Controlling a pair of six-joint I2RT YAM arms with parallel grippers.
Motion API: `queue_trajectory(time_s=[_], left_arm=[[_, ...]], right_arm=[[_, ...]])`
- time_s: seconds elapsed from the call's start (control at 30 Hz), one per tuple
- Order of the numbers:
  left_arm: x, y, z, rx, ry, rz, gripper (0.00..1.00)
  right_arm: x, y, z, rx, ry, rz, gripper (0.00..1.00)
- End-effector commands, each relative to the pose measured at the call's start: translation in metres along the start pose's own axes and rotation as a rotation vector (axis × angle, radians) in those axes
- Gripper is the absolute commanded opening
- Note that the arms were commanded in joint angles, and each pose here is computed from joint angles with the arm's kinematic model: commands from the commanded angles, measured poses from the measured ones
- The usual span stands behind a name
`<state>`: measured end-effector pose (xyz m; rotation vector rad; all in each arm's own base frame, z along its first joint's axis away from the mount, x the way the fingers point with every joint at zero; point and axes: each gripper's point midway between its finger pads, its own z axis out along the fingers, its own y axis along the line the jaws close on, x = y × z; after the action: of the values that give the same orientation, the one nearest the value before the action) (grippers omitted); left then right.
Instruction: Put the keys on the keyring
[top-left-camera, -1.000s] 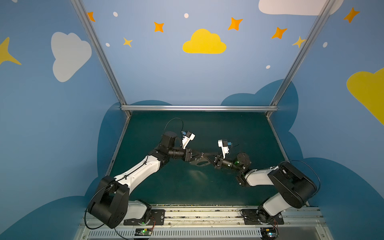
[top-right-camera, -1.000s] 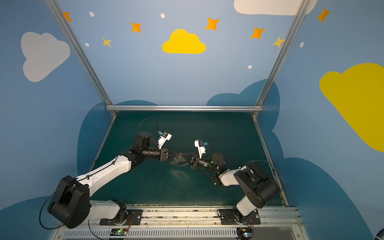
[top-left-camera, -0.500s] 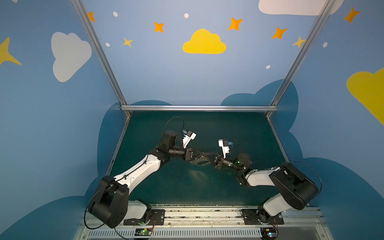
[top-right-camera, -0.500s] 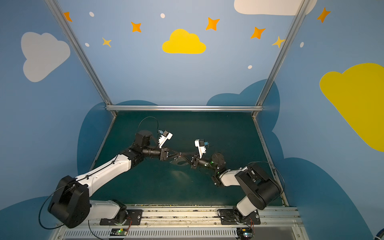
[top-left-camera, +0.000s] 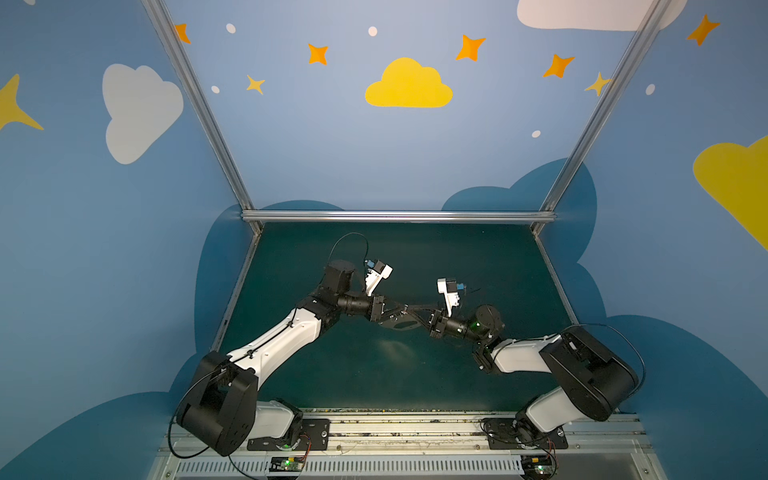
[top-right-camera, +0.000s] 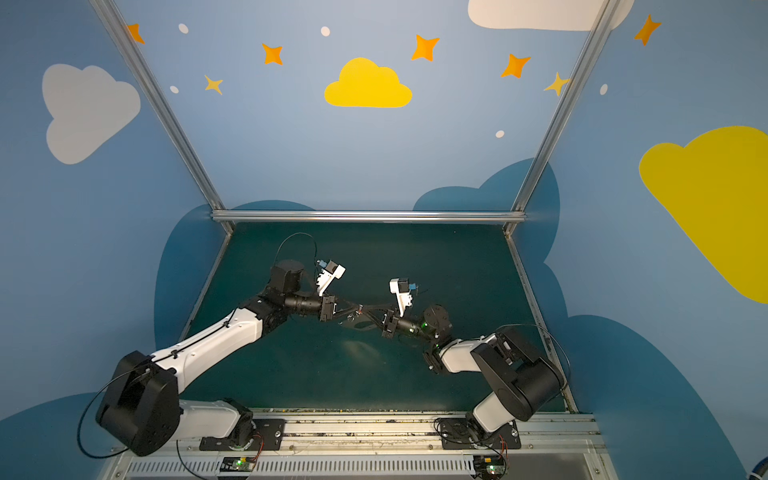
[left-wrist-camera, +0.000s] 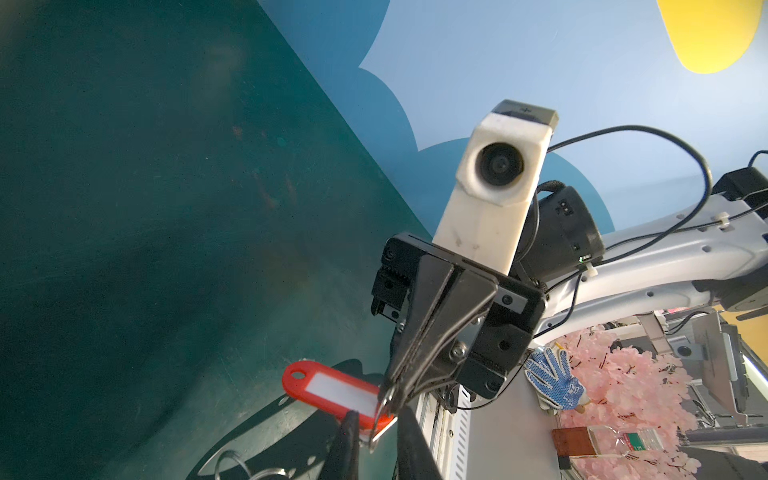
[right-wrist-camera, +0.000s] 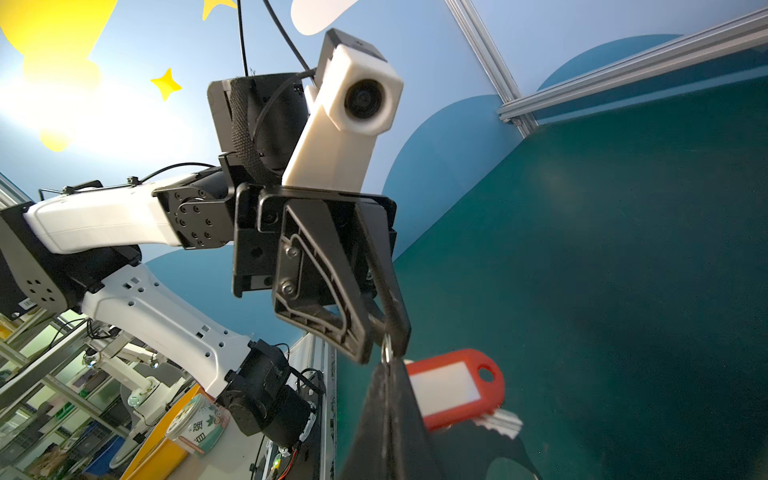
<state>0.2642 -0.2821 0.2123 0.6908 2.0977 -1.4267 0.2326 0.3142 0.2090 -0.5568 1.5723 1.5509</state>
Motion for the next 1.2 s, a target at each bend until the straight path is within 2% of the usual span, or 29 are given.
queue_trajectory(time_s=[0.0, 0.1, 0.23, 0.47, 0.5, 0.6, 0.67, 0.9, 1.03, 1.17], left_arm=[[-0.005, -0.010, 0.002, 0.034, 0.011, 0.027, 0.10], [-0.005, -0.011, 0.001, 0.039, 0.016, 0.031, 0.04], [-0.006, -0.014, 0.000, 0.037, 0.021, 0.042, 0.04], [-0.002, -0.002, -0.002, -0.087, 0.068, 0.042, 0.04], [-0.002, 0.000, -0.003, -0.103, 0.072, 0.037, 0.04], [-0.003, 0.005, -0.005, -0.157, 0.088, 0.012, 0.04], [-0.004, 0.009, -0.007, -0.205, 0.108, -0.005, 0.04], [-0.007, 0.022, -0.012, -0.346, 0.176, -0.117, 0.04], [-0.011, 0.025, -0.011, -0.394, 0.224, -0.209, 0.04], [-0.017, 0.025, -0.008, -0.429, 0.223, -0.234, 0.04]], right_arm=[[-0.018, 0.012, 0.004, -0.041, -0.042, -0.044, 0.00], [-0.018, 0.011, 0.005, -0.039, -0.040, -0.040, 0.00], [-0.017, 0.007, 0.004, -0.030, -0.040, -0.034, 0.00], [-0.011, -0.008, 0.005, 0.018, -0.019, 0.008, 0.00], [-0.011, -0.010, 0.004, 0.030, -0.012, 0.013, 0.02], [-0.008, -0.020, 0.000, 0.087, 0.014, 0.026, 0.16], [-0.008, -0.024, -0.004, 0.131, 0.041, 0.001, 0.22], [-0.006, -0.024, -0.025, 0.295, 0.172, -0.114, 0.26], [-0.003, -0.012, -0.027, 0.319, 0.221, -0.172, 0.26], [0.005, 0.004, -0.018, 0.280, 0.253, -0.219, 0.26]])
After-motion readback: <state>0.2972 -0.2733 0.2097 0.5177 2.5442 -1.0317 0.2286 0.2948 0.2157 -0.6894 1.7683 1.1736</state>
